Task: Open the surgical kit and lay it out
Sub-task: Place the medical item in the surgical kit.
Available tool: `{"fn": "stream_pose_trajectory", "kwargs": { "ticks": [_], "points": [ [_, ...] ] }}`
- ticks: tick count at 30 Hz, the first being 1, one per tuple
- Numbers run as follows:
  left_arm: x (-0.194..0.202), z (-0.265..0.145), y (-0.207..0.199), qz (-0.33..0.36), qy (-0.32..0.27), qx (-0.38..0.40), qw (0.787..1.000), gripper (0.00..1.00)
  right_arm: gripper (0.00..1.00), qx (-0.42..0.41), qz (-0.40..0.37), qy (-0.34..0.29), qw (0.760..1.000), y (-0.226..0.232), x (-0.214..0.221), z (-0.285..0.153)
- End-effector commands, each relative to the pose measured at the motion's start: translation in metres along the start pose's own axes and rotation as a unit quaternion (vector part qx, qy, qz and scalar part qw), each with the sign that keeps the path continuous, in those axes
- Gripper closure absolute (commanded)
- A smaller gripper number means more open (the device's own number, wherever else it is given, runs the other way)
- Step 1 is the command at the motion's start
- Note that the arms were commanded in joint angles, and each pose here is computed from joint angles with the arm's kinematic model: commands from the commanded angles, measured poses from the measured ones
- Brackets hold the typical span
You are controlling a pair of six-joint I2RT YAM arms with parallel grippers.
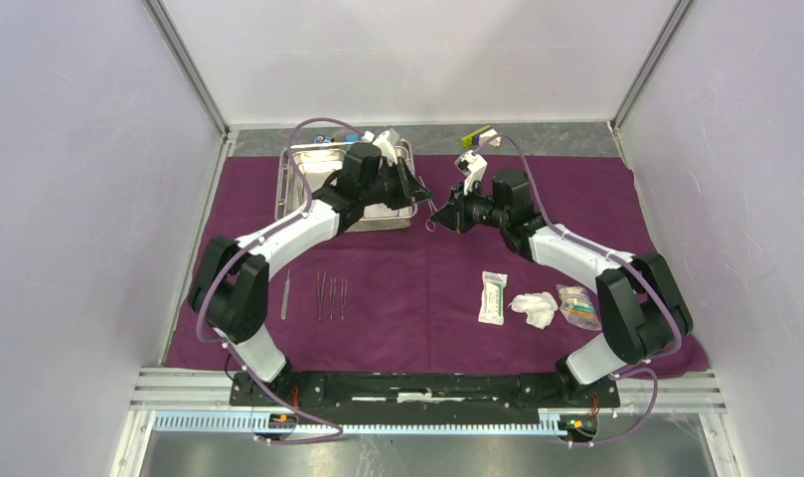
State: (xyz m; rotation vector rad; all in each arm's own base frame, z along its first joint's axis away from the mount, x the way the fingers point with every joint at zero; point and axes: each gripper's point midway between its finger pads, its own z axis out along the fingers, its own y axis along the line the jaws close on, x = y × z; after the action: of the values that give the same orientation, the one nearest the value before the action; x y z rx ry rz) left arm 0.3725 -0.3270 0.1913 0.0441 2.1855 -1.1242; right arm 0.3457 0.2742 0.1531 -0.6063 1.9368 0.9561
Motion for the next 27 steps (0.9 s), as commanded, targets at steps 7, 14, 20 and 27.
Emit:
{"fn": "stream_pose_trajectory", "kwargs": {
  "ticks": [7, 14, 20, 27],
  "points": [
    [0.009, -0.009, 0.004, 0.063, 0.021, -0.092, 0.994, 0.98, 0.46, 0.041, -0.078, 0.014, 0.996, -0.023, -0.007, -0.026],
    [0.067, -0.005, -0.006, 0.064, 0.089, -0.135, 0.985, 0.98, 0.39, 0.138, -0.146, 0.008, 0.980, -0.063, -0.020, -0.085],
    [0.124, 0.005, -0.007, 0.052, 0.153, -0.150, 0.976, 0.98, 0.37, 0.211, -0.115, -0.019, 0.971, -0.103, -0.024, -0.132],
    [0.160, 0.014, 0.004, 0.042, 0.204, -0.169, 0.963, 0.98, 0.37, 0.238, -0.084, -0.023, 0.967, -0.125, 0.000, -0.156]
  ]
}}
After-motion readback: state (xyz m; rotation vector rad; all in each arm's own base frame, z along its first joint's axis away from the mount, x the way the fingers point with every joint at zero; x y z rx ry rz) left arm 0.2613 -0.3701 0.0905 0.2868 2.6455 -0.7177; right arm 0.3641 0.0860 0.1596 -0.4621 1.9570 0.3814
